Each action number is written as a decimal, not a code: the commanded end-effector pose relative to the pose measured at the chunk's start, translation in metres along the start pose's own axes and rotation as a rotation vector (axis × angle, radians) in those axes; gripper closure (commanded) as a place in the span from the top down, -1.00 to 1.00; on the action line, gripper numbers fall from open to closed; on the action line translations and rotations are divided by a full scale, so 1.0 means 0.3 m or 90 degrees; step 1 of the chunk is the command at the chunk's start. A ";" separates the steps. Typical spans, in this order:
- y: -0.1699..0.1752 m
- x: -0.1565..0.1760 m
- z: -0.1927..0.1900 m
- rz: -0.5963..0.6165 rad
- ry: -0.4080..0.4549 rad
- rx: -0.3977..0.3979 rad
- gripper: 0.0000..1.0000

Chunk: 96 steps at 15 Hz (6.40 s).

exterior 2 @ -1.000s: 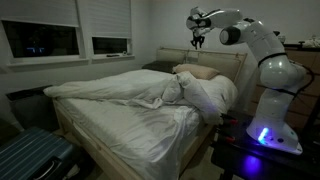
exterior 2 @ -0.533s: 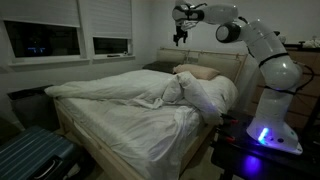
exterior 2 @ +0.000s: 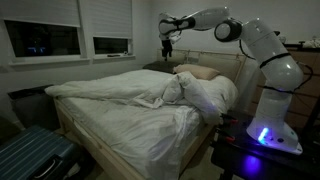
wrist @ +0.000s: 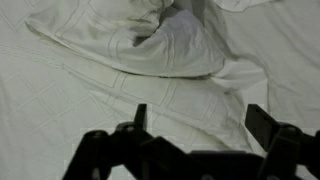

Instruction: Move the left side of the blanket to the right

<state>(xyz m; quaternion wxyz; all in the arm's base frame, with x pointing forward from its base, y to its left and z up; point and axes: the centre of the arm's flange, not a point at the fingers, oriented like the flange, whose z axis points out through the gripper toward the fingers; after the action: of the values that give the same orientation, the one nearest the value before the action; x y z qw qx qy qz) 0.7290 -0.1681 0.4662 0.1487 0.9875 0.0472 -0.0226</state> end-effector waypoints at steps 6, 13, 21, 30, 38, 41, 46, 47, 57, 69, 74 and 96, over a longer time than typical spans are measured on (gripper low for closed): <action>-0.029 -0.218 0.420 -0.285 -0.170 -0.027 1.00; -0.046 -0.273 0.591 -0.494 -0.303 -0.134 1.00; -0.129 -0.192 0.634 -0.670 -0.348 -0.351 1.00; -0.070 -0.178 0.758 -0.679 -0.336 -0.242 1.00; 0.015 -0.124 0.712 -0.835 -0.254 -0.063 1.00; 0.042 -0.102 0.655 -0.872 -0.216 -0.041 1.00; 0.049 -0.070 0.623 -0.922 -0.180 -0.020 1.00; 0.057 -0.068 0.633 -0.925 -0.181 -0.015 1.00; 0.188 -0.083 0.892 -0.952 -0.226 0.035 1.00; 0.330 -0.102 0.854 -0.786 -0.207 -0.016 -0.46; 0.445 -0.144 0.813 -0.689 -0.208 -0.046 -1.00; 1.252 -0.410 0.260 -0.167 -0.152 -0.244 -0.98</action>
<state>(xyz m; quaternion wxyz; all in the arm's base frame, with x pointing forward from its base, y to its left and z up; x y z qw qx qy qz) 0.6229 -0.5092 0.4653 0.3113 0.9088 0.2305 -0.1551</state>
